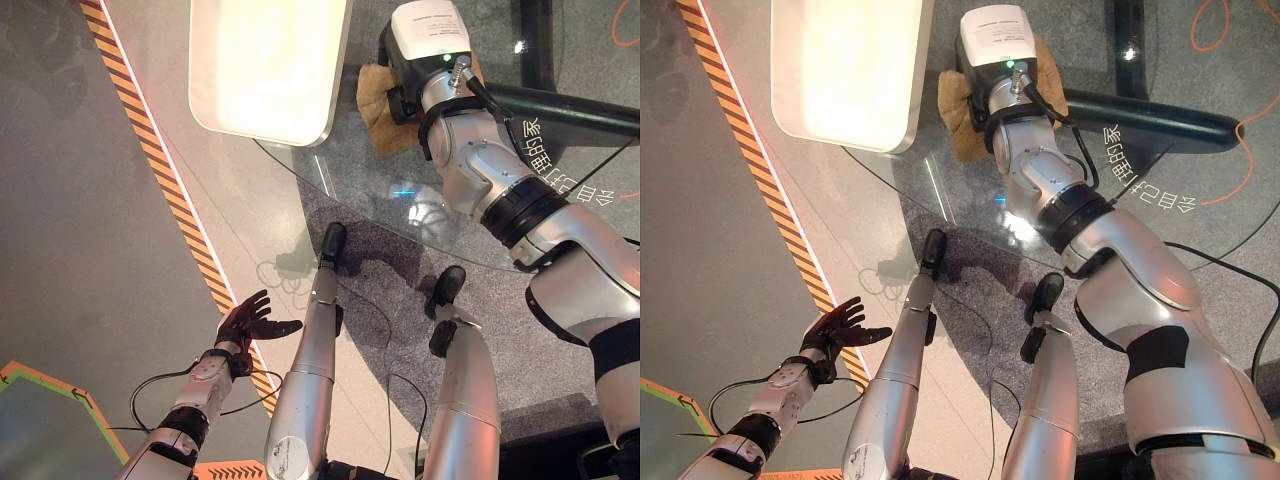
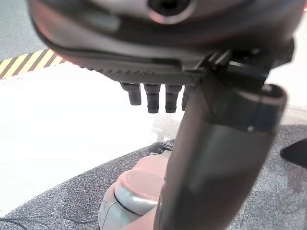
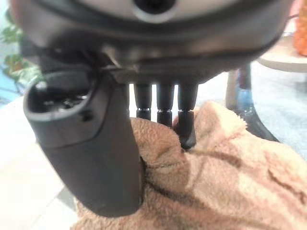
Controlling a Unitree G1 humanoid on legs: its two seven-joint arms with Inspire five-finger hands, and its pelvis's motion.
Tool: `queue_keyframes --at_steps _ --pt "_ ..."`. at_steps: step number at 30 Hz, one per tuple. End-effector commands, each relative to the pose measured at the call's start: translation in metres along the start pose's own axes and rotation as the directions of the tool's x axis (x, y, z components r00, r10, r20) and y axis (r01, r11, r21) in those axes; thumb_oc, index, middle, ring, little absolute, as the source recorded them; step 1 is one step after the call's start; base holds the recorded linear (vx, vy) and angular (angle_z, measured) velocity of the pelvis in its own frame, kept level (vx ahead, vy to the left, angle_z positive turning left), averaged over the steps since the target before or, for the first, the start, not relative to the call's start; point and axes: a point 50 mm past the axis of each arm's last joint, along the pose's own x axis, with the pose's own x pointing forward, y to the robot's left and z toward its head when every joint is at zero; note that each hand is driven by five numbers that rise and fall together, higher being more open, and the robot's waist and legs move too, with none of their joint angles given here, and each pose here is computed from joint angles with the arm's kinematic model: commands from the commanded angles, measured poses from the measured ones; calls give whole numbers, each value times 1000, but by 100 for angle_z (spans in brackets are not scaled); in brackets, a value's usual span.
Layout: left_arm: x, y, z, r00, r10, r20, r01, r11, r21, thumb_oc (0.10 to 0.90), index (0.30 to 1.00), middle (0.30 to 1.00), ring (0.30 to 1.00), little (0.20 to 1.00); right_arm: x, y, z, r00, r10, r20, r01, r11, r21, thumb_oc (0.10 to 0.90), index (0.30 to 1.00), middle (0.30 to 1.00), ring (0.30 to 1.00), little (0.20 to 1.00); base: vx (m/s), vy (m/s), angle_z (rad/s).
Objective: Wipe the table with a cloth and put it in the basket.
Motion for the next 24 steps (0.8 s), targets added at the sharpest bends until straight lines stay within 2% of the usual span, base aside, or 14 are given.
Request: queue_keyframes --at_steps 1,10,24 --pt "-9 32 -6 996 78 -33 -76 995 69 800 900 900 900 900 17 -71 -30 948 -303 -101 298 953 -54 100 300 300 300 200 -1 1 6" --pt "-12 32 -9 996 79 -40 -77 996 51 800 900 900 900 900 7 -92 -99 842 -453 -293 416 891 -182 100 300 300 300 200 -2 19 4" --pt "-15 45 -7 995 90 -49 -89 996 28 800 900 900 900 900 -24 -108 -177 678 -518 -522 388 855 -344 100 300 300 300 200 0 4 1"
